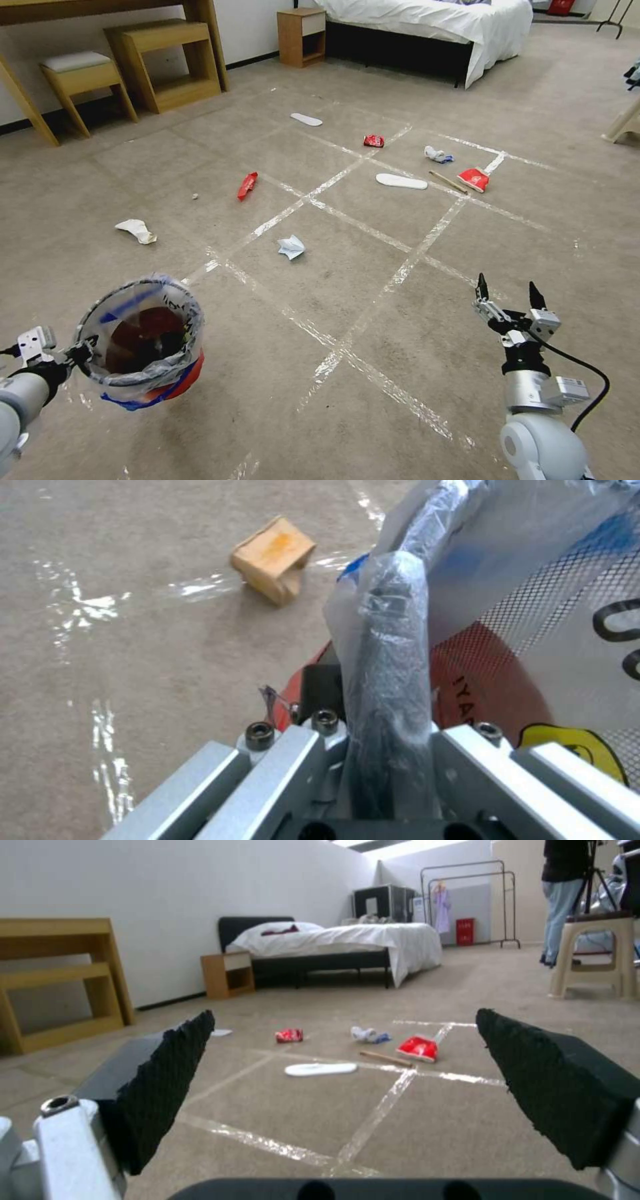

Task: Pick up the trash bin and place the garbage on the floor into it.

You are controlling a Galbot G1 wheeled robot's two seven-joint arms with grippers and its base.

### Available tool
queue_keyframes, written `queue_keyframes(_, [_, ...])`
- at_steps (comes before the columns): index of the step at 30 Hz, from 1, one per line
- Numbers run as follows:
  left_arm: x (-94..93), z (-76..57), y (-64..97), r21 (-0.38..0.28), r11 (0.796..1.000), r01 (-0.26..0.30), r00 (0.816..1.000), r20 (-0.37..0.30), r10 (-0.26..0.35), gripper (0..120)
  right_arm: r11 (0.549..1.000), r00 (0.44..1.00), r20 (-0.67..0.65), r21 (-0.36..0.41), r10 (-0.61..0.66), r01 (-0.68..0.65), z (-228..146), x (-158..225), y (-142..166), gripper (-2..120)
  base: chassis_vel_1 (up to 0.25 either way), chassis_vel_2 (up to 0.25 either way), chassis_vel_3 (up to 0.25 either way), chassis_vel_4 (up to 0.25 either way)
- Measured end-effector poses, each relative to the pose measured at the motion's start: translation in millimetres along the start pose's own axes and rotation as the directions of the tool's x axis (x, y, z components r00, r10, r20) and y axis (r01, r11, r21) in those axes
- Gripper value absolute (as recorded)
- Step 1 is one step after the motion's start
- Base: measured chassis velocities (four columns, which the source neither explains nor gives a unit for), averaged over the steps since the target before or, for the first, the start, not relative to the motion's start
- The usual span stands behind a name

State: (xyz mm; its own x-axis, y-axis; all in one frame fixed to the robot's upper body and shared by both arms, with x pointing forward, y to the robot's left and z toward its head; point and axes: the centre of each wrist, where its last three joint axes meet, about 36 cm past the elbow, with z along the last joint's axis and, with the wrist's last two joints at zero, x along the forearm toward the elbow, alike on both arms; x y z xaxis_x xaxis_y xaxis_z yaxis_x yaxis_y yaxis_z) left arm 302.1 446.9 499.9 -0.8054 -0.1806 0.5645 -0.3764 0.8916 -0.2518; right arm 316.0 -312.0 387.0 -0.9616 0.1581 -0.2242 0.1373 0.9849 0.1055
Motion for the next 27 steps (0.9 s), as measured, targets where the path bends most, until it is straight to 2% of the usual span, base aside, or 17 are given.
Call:
queue_keyframes(2, [19.1,-6.0,-13.3,0.000,1.000,-0.029,1.000,0.005,0.029,1,1.000,1.000,0.012,0.000,0.002,-0.002,-6,1,0,100,0.000,0.000,0.000,0.000])
queue_keyframes(5, [30.1,-10.2,-17.7,0.003,0.999,-0.036,0.999,0.008,0.036,1,1.000,1.000,0.021,0.000,0.003,-0.003,-11,1,1,100,0.000,0.000,0.000,0.000])
queue_keyframes(12, [22.3,-9.0,-4.7,0.019,1.000,-0.002,1.000,-0.007,0.002,1,0.999,1.000,0.024,0.037,-0.011,0.010,-12,2,-1,100,0.000,0.000,0.000,0.000])
queue_keyframes(18, [17.5,-6.8,-0.6,0.028,1.000,0.007,1.000,-0.011,-0.007,1,0.999,1.000,0.018,0.040,-0.019,0.018,-11,4,-1,100,0.000,0.000,0.000,0.000])
queue_keyframes(27, [14.3,-6.4,0.5,0.029,1.000,0.008,1.000,-0.013,-0.007,1,0.999,0.999,0.015,0.034,-0.028,0.028,-10,3,0,100,-0.129,0.107,0.121,-0.126])
